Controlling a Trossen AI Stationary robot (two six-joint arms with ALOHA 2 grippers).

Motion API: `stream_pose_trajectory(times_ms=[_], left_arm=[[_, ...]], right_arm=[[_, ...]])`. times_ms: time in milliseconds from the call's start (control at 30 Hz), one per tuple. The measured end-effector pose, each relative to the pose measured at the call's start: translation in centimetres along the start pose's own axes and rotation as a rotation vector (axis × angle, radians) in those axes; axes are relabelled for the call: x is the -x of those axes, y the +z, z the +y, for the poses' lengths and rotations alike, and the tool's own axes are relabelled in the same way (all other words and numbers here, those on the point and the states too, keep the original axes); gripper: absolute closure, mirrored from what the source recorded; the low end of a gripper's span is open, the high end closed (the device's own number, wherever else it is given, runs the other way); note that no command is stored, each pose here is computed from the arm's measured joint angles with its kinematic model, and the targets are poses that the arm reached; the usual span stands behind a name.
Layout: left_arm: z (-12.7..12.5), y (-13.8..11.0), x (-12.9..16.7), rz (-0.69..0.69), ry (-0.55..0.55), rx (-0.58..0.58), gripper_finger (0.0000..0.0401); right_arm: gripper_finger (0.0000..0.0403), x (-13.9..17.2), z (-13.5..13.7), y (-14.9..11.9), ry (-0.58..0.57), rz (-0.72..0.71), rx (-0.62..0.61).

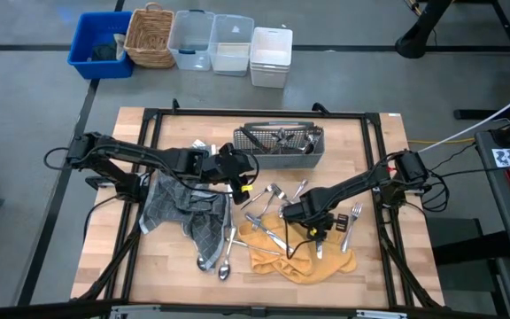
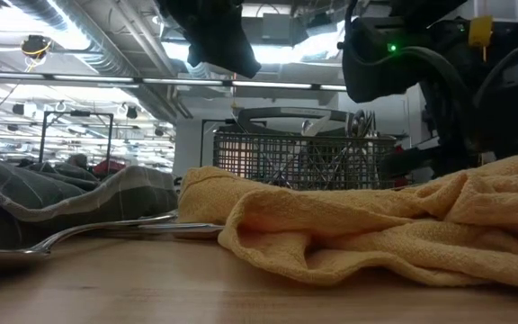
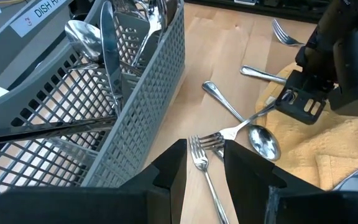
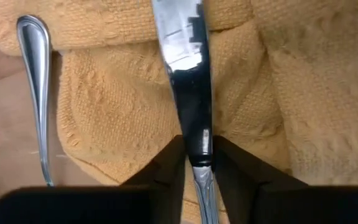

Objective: Sort silverware
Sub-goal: Put the silver knife into the gray utensil holder

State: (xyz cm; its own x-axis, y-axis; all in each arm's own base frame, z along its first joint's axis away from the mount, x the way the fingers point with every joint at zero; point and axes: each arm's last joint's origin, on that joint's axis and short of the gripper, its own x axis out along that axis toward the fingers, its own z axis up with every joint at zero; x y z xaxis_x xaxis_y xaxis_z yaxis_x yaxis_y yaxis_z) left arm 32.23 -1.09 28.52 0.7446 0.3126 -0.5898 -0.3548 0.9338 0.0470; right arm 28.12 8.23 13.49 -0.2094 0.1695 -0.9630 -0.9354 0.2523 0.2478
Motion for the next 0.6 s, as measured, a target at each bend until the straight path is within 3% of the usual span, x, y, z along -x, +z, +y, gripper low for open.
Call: stream_pose_trajectory(times_ms=[167, 433, 600], left_arm=[[0.01, 0.00, -0.01, 0.001, 0.000, 0.000, 0.0306], [0.01, 0.00, -0.01, 0.001, 0.000, -0.002, 0.0306], [0.01, -0.01, -0.02, 0.001, 0.000, -0.015, 0.0306]], right_arm=[[0.0369, -0.04, 0.00, -0.01, 0.001, 0.001, -0.026], [0.0351, -0.09, 0.01, -0.01, 0.006, -0.003, -0.120], [0.0363, 0.16, 0.13, 0.01, 0.001, -0.010, -0.187]])
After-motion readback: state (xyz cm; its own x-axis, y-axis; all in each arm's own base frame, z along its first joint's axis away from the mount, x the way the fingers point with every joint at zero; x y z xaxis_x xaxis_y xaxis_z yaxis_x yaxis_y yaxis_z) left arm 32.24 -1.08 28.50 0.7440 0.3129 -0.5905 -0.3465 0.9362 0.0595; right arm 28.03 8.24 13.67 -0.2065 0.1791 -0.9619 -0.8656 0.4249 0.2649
